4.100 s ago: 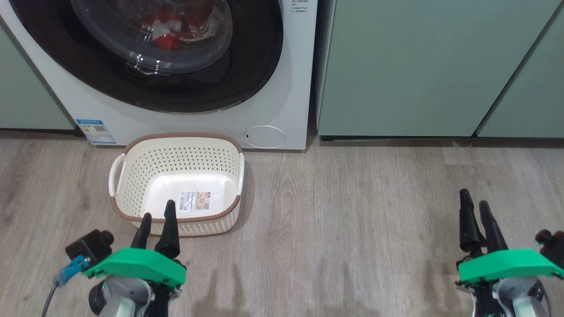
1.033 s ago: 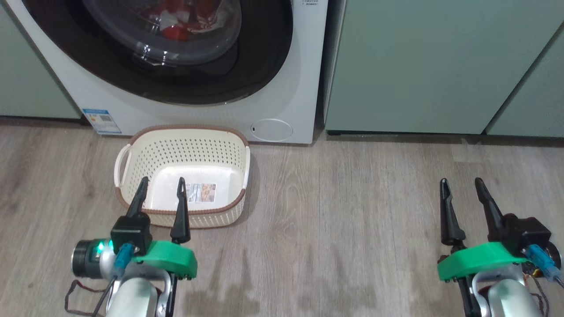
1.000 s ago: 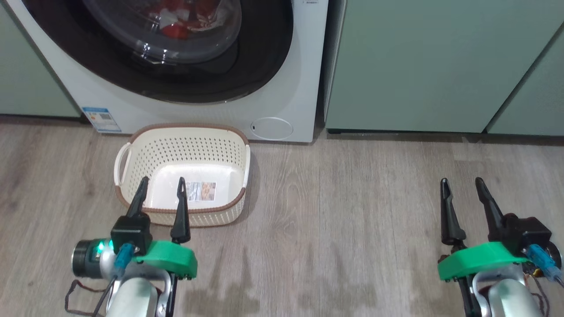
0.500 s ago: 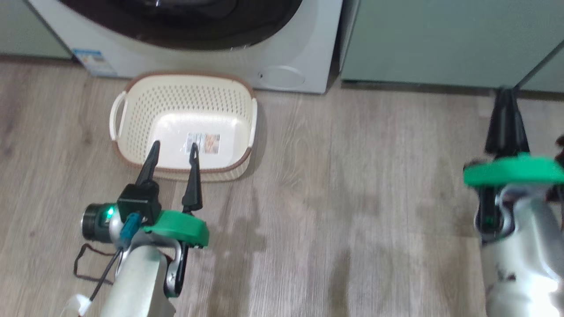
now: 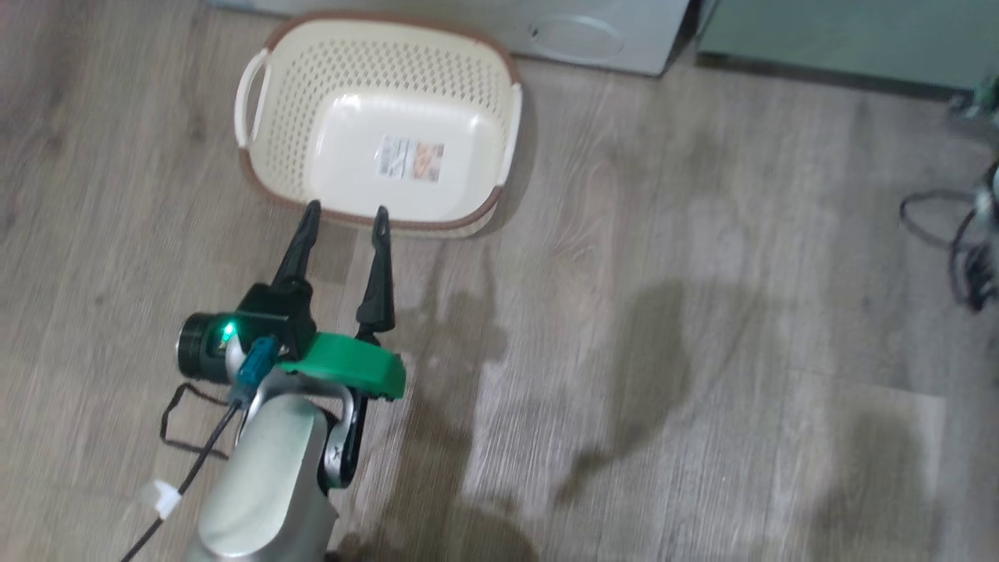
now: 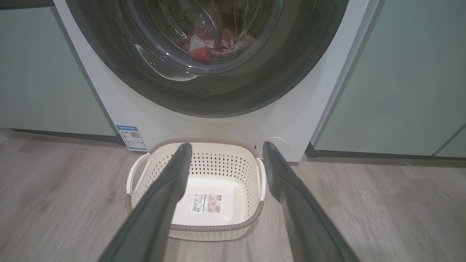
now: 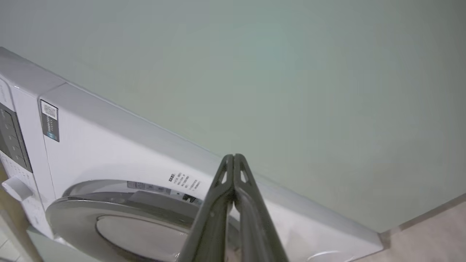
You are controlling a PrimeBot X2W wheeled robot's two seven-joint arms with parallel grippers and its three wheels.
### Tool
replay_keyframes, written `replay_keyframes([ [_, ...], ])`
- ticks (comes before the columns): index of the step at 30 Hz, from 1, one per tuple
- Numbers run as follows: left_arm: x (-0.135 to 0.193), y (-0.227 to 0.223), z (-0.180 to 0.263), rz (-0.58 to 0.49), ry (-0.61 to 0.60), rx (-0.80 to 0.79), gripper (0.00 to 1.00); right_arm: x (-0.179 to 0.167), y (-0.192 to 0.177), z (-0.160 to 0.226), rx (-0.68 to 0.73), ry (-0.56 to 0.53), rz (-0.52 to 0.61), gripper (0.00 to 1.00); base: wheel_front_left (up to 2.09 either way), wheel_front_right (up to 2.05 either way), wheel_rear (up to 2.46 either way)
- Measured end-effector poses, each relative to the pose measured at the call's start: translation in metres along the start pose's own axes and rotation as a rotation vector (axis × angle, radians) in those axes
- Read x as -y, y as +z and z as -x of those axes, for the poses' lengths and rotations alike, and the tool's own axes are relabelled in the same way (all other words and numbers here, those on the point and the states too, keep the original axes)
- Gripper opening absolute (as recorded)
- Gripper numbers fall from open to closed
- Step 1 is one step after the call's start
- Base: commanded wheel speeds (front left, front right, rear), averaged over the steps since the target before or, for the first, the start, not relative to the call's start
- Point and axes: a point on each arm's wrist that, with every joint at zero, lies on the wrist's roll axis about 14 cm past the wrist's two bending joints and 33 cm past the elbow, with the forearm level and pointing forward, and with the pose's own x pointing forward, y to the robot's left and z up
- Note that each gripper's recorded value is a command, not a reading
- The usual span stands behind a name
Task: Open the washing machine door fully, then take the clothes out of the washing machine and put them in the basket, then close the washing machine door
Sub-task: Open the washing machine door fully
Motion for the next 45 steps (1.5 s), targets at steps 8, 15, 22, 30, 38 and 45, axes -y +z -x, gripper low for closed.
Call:
replay_keyframes([
  [8, -0.01, -0.014, -0.013, -0.004, 0.033, -0.03, 1.0, -0.011, -0.039, -0.049, -0.253, 0.073, -0.141, 0.0, 0.0, 0.0, 0.0],
  [15, -0.026, -0.036, -0.017, -0.006, 0.089, -0.086, 1.0, -0.005, -0.086, -0.077, -0.471, 0.094, -0.182, 0.0, 0.0, 0.0, 0.0],
  [22, -0.033, -0.044, -0.024, -0.012, 0.11, -0.101, 1.0, -0.006, -0.122, -0.094, -0.615, 0.12, -0.204, 0.0, 0.0, 0.0, 0.0],
  [30, -0.04, -0.05, -0.026, -0.016, 0.135, -0.118, 1.0, -0.012, -0.139, -0.113, -0.656, 0.139, -0.241, 0.0, 0.0, 0.0, 0.0],
  [38, -0.041, -0.056, -0.024, -0.017, 0.14, -0.135, 1.0, -0.021, -0.165, -0.118, -0.705, 0.146, -0.28, 0.0, 0.0, 0.0, 0.0],
  [45, -0.044, -0.053, -0.024, -0.013, 0.154, -0.129, 1.0, -0.02, -0.181, -0.114, -0.759, 0.13, -0.31, 0.0, 0.0, 0.0, 0.0],
])
